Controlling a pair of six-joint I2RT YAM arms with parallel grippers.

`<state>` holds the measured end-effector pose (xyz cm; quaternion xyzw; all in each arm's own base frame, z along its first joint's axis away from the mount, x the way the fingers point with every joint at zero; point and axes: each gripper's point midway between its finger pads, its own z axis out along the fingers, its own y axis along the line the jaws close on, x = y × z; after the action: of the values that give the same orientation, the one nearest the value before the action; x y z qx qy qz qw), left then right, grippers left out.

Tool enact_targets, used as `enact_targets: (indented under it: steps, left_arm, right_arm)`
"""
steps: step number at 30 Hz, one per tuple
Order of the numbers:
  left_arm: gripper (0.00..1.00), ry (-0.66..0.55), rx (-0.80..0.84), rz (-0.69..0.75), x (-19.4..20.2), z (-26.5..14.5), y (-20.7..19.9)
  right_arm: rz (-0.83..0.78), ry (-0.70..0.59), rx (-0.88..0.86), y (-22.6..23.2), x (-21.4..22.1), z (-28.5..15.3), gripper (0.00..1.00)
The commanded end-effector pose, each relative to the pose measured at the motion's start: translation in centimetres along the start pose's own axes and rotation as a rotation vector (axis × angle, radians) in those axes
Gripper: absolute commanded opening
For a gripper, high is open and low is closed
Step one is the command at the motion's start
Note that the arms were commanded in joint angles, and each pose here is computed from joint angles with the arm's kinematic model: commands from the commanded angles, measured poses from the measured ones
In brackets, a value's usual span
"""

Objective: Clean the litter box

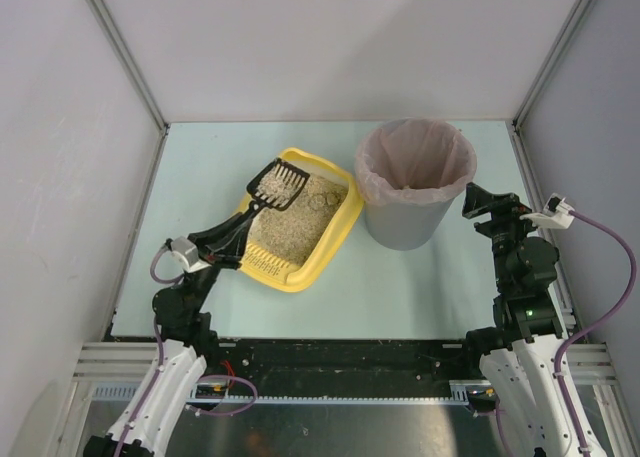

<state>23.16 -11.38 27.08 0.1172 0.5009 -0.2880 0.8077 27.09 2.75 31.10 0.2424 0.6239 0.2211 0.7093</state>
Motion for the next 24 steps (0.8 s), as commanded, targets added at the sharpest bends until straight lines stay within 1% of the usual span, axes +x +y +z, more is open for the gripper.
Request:
enact_targets:
  steps: [1,3,5,6,8,9,10,12,14,15,16,17,18,19,21,22,23,24]
  left_arm:
    - [0.0,0.127,-0.034,-0.062,6.1,-2.9,0.8]
    - [0.0,0.099,-0.108,-0.081,6.1,-3.4,2.0]
    - [0.0,0.096,-0.025,-0.084,5.5,-3.0,0.4]
    - [0.0,0.12,0.005,-0.089,5.8,-2.9,-0.1]
    - [0.0,0.101,-0.062,-0.091,5.9,-3.2,1.1]
    - [0.0,0.061,-0.087,-0.085,5.2,-3.2,1.5]
    - [0.0,0.051,-0.069,-0.086,4.9,-3.2,1.1]
    - [0.0,0.102,-0.001,-0.074,5.5,-2.9,0.1]
    - [0.0,0.106,-0.054,-0.079,5.8,-3.0,1.0]
    - [0.0,0.091,-0.101,-0.083,5.8,-3.2,1.8]
    - [0.0,0.063,-0.105,-0.089,5.2,-3.1,1.8]
    - [0.0,0.082,-0.036,-0.083,5.2,-2.9,0.6]
    - [0.0,0.101,-0.014,-0.074,5.3,-2.7,0.3]
    - [0.0,0.118,-0.026,-0.076,5.7,-2.6,0.6]
    - [0.0,0.099,-0.115,-0.087,5.9,-3.0,2.2]
    - [0.0,0.1,-0.105,-0.101,5.9,-2.9,1.9]
    - [0.0,0.125,-0.038,-0.09,6.1,-2.8,0.7]
    - [0.0,0.142,-0.033,-0.083,6.3,-2.6,0.7]
  right_arm:
    - [0.0,-0.04,-0.012,0.5,-1.0,0.0,0.77]
    - [0.002,-0.034,-0.016,0.5,-0.9,0.0,0.77]
    - [0.002,-0.04,-0.024,0.7,-1.1,-0.1,0.77]
    - [0.001,-0.041,-0.021,0.6,-1.1,-0.2,0.77]
    - [0.002,-0.046,-0.009,0.4,-1.2,-0.1,0.77]
    - [0.004,-0.041,-0.013,0.5,-1.1,-0.2,0.78]
    - [0.003,-0.034,-0.018,0.6,-0.9,-0.2,0.79]
    - [0.002,-0.044,-0.023,0.7,-1.2,-0.2,0.79]
    - [0.002,-0.042,-0.01,0.4,-1.1,-0.2,0.79]
    - [0.002,-0.041,-0.013,0.5,-1.1,-0.2,0.79]
    - [0.001,-0.034,-0.018,0.6,-0.9,-0.2,0.79]
    - [0.002,-0.04,-0.025,0.8,-1.1,-0.2,0.79]
    - [-0.001,-0.043,-0.024,0.7,-1.2,-0.2,0.79]
    - [0.0,-0.048,-0.019,0.6,-1.3,-0.3,0.79]
    - [0.001,-0.048,-0.014,0.5,-1.3,-0.3,0.79]
    - [-0.002,-0.044,-0.015,0.5,-1.2,-0.3,0.79]
    - [-0.003,-0.047,-0.017,0.6,-1.3,-0.4,0.79]
    - [-0.005,-0.047,-0.017,0.6,-1.3,-0.4,0.79]
